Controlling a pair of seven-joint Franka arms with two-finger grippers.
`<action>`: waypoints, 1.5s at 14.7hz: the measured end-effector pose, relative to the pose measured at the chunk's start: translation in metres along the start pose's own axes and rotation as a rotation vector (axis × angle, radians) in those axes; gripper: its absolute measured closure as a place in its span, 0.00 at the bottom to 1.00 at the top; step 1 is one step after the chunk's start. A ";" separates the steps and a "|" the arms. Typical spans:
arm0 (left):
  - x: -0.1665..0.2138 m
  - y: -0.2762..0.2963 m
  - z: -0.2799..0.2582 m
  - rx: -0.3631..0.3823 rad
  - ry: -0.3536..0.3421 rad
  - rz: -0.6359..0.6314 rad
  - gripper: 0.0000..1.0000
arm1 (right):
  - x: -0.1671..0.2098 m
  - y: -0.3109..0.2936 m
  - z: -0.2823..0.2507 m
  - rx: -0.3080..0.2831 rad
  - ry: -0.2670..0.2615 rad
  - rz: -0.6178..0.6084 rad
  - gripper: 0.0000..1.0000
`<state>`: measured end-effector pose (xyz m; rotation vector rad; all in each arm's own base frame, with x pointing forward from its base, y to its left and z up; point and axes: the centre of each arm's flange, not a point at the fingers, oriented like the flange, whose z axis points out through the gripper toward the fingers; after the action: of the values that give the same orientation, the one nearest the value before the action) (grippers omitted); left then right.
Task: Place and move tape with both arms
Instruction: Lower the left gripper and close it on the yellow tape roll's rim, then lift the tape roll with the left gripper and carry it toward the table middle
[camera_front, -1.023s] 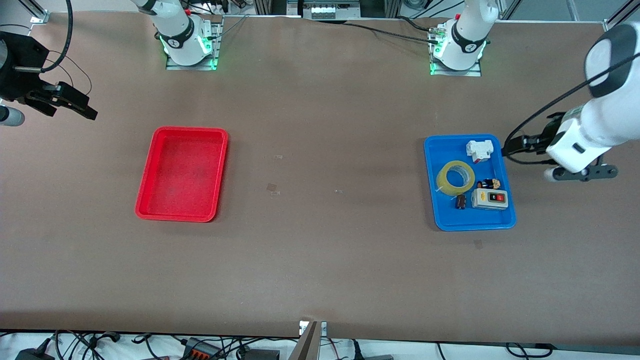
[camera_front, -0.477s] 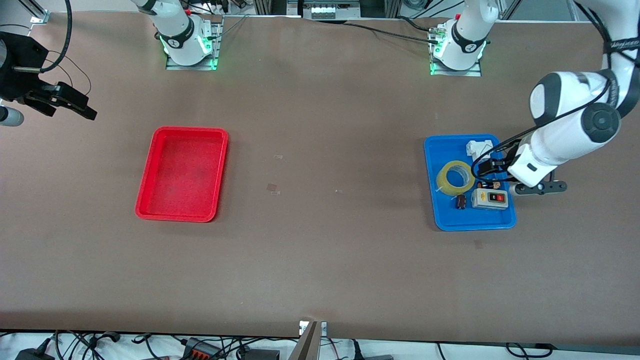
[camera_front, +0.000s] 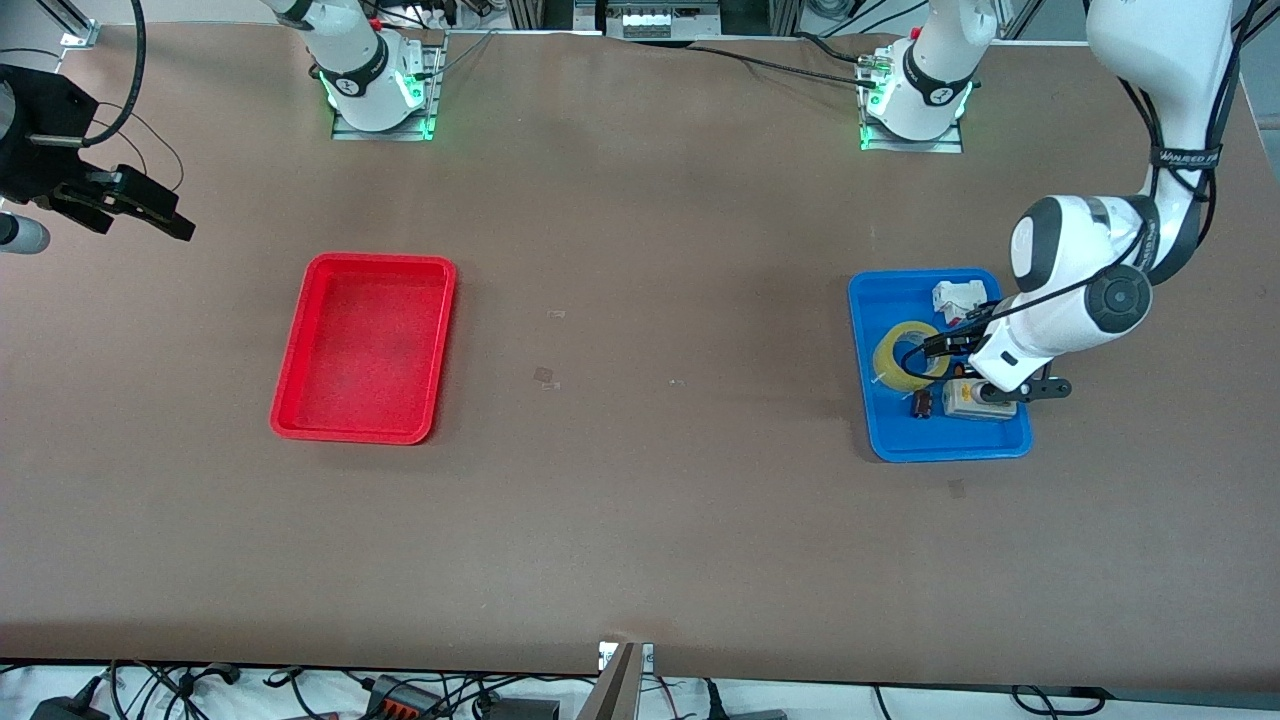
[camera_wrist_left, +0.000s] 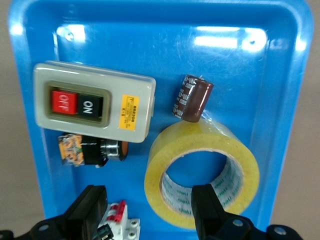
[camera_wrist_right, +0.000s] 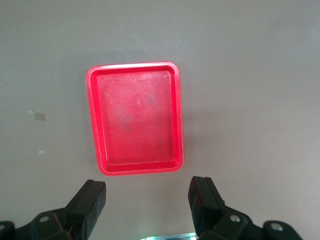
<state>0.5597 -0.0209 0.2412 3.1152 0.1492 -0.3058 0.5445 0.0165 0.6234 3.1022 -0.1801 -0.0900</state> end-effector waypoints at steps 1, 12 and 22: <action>0.001 0.001 0.008 0.002 -0.010 0.002 0.00 | 0.000 0.000 0.000 0.000 0.000 0.000 0.01; 0.001 0.012 0.048 0.010 -0.057 0.021 0.17 | 0.000 0.000 0.000 0.000 -0.001 0.000 0.01; 0.008 -0.003 0.038 0.002 -0.071 0.126 0.74 | 0.000 -0.001 0.000 0.000 -0.001 -0.001 0.01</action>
<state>0.5595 -0.0179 0.2025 3.0922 -0.0484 -0.4130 0.5447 0.0172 0.6230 3.1029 -0.1783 -0.0909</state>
